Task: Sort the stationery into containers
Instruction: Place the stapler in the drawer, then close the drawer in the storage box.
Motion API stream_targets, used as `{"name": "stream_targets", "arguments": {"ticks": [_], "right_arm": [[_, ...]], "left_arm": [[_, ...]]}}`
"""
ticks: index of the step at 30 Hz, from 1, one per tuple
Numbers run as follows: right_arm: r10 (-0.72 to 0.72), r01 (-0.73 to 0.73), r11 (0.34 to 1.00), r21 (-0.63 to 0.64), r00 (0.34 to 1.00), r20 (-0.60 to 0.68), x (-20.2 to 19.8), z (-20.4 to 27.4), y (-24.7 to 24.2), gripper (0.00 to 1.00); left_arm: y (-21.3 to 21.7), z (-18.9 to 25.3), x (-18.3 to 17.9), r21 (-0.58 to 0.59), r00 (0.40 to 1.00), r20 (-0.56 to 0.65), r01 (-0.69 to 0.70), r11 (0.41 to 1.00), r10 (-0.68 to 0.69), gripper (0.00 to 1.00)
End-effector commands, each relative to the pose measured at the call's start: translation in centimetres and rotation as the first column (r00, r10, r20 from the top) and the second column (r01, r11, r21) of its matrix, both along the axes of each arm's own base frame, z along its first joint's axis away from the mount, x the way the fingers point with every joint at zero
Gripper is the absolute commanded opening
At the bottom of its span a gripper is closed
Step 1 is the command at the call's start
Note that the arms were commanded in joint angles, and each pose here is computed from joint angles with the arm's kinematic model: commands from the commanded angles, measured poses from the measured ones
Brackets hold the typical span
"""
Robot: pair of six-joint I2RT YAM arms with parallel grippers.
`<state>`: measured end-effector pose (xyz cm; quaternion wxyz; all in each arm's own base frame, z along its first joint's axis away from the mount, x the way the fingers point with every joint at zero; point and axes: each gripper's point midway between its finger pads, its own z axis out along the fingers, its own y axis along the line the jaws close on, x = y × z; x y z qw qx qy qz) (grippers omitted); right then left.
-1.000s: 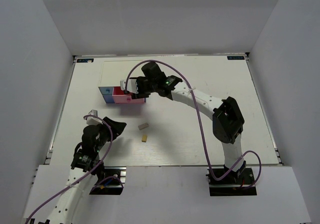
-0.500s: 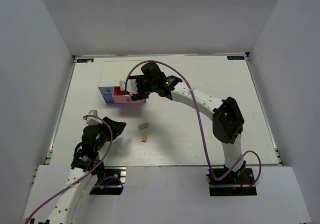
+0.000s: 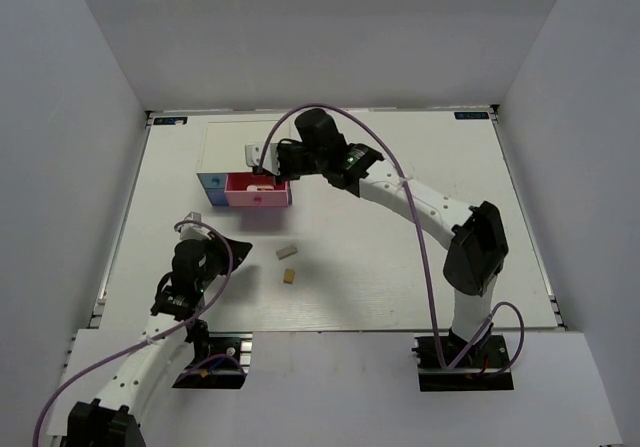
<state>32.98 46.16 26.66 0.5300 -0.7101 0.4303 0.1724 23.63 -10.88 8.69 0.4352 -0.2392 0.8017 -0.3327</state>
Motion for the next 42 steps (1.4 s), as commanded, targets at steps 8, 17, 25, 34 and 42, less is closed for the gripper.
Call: {"name": "stream_targets", "arguments": {"ticks": [8,17,25,34,42], "right_arm": [[0.366,-0.401,0.903,-0.155,0.906,-0.211,-7.3,-5.3,-1.8,0.0],[0.133,-0.168,0.965,-0.199,0.975,-0.177,-2.5,-8.0,1.0,0.0],[-0.079,0.064,0.984,-0.169,0.993,-0.083,1.1,-8.4,2.1,0.0],[-0.164,0.154,0.975,-0.16,0.985,-0.05,2.2,-9.2,2.7,0.0],[-0.241,0.235,0.959,-0.161,0.97,-0.02,3.7,-10.1,3.3,0.0]], "left_arm": [[-0.4,2.3,0.8,-0.043,0.996,0.091,0.003,0.999,0.001,0.28],[0.4,1.9,-0.3,-0.037,0.997,0.066,-0.029,0.999,0.031,0.56],[0.6,1.6,-0.5,-0.03,0.998,0.054,-0.038,0.999,0.04,0.58],[0.6,1.4,-0.5,-0.028,0.998,0.045,-0.038,0.999,0.04,0.6],[0.5,1.4,-0.5,-0.036,0.998,0.042,-0.042,0.998,0.043,0.6]]}}
